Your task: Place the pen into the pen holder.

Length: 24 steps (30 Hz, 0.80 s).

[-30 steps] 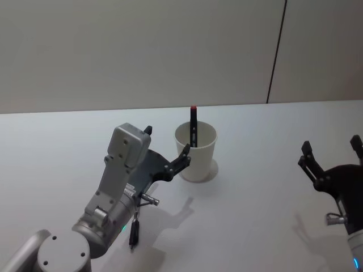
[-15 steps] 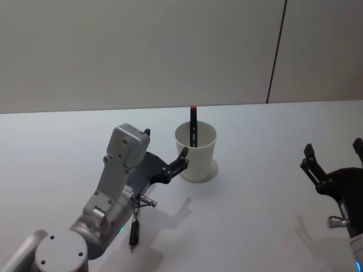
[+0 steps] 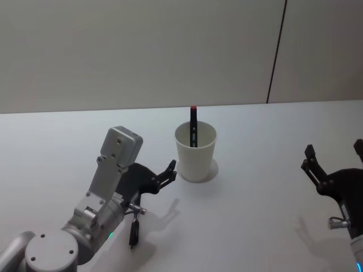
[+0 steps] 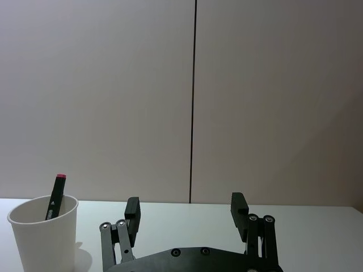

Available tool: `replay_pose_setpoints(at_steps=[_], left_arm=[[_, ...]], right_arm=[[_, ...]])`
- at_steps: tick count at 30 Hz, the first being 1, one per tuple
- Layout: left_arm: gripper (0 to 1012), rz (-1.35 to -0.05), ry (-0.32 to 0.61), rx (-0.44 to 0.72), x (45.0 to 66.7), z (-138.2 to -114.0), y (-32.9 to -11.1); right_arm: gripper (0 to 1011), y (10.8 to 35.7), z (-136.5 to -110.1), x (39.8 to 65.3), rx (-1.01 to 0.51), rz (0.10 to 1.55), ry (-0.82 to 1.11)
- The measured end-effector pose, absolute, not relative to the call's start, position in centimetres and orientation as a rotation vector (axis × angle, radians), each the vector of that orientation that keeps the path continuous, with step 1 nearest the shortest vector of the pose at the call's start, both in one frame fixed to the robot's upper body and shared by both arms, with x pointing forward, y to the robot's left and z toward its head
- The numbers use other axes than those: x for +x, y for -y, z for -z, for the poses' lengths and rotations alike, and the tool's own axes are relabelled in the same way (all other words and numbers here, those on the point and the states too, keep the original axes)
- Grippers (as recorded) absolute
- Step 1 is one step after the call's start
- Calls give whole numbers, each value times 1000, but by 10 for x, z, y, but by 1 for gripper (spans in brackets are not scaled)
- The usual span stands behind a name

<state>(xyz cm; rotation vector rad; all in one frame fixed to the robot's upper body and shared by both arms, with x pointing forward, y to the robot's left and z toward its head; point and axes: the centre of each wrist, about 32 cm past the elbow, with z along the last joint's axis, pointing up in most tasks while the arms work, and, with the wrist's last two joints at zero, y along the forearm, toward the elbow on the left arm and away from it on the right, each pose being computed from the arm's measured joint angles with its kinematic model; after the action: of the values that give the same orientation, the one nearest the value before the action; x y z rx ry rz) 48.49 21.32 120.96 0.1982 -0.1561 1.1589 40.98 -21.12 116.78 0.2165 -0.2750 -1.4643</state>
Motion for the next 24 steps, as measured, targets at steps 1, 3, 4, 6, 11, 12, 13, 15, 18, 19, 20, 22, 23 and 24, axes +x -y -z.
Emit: replay_pose_setpoints(at_steps=[1,3,4,6,11,12,13,15,18,19,20,22,23,24], left_arm=[[1003,-1161,149,204,485,-1210,-214],[1003,-1168,133,220,484,-1210,-216],[1003,-1171,127,225,483,-1210,-216],[1003,-1176,116,234,483,-1210,-217],[1003,-1201,65,270,480,-1211,-221],[1003,-1205,57,274,480,-1211,-221],[1003,-1208,46,280,480,-1211,-222],[1003,-1222,20,293,479,-1212,-223],[1003,-1241,-21,310,478,-1213,-223],[1003,-1251,-43,318,477,-1214,-224],[1003,-1255,-54,321,477,-1215,-224],[1003,-1264,-74,326,477,-1216,-224],[1003,-1273,-100,334,476,-1217,-223],[1003,-1276,-110,337,476,-1218,-223]], right_arm=[[1002,211,-1168,410,216,1464,275],[1002,211,-1168,410,216,1465,275],[1002,211,-1168,410,216,1465,275],[1002,211,-1168,410,216,1465,275],[1002,211,-1168,409,215,1465,275],[1002,211,-1168,409,215,1465,275],[1002,211,-1168,409,215,1465,275],[1002,211,-1168,409,216,1465,275],[1002,211,-1168,409,216,1465,275],[1002,211,-1168,409,216,1465,275],[1002,211,-1168,409,216,1465,274],[1002,211,-1168,409,216,1465,274],[1002,211,-1168,409,215,1465,274],[1002,211,-1168,409,215,1465,274]])
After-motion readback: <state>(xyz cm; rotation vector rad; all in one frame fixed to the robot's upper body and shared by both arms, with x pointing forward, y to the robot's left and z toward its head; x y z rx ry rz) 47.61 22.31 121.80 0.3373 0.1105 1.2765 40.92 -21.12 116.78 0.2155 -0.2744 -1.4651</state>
